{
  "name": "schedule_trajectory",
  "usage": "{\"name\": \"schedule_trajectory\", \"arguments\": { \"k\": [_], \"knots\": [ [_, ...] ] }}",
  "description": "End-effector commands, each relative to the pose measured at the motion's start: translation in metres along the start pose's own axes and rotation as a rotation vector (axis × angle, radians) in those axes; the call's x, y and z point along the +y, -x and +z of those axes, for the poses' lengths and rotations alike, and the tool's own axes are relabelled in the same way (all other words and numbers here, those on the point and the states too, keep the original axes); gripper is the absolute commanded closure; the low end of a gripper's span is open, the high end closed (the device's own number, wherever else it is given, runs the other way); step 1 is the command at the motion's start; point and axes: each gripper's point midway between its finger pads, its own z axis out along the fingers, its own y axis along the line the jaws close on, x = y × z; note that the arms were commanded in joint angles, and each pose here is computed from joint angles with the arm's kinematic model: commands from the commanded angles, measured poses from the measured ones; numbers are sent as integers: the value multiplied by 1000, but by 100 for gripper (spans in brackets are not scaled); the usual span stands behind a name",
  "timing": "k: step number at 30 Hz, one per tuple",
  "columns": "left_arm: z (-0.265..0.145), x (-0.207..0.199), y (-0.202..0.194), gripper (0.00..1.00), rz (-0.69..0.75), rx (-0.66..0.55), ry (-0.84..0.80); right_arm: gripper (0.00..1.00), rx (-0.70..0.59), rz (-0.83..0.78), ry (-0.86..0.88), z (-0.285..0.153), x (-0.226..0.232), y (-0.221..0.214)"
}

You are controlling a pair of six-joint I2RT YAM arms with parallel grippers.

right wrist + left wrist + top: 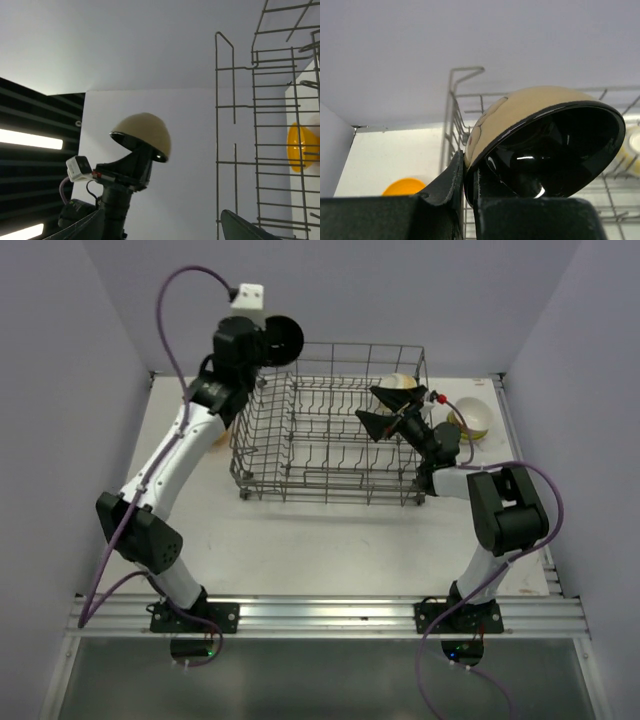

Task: Unload the bowls from the dish rack

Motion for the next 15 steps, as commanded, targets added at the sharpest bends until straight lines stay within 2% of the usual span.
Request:
{"name": "schedule_trajectory", "arguments": {
  "k": [1,2,6,7,8,10,11,15],
  "knots": [
    [-42,60,81,100,-262,-106,-46,1,65,-90,109,-9,20,-15],
    [-46,63,85,100,-293,-108,-80,1,68,-86,110,-10,19,-15],
    [-44,122,65,100,-353,-46,-4,1,83,-64,120,-15,12,-17],
    [-44,122,60,100,-397,-29,-50,1,87,-60,114,-16,9,-18],
    [-44,152,49,100,-436,-29,-9,1,93,-57,108,-17,6,-18],
    [-46,169,38,100,-528,-14,-46,1,107,-57,96,-18,2,-20],
    [-49,199,36,100,-564,-34,-4,1,111,-62,93,-18,1,-20],
    [-41,233,2,100,-659,17,21,1,135,-68,78,-20,-5,-22]
  ]
}}
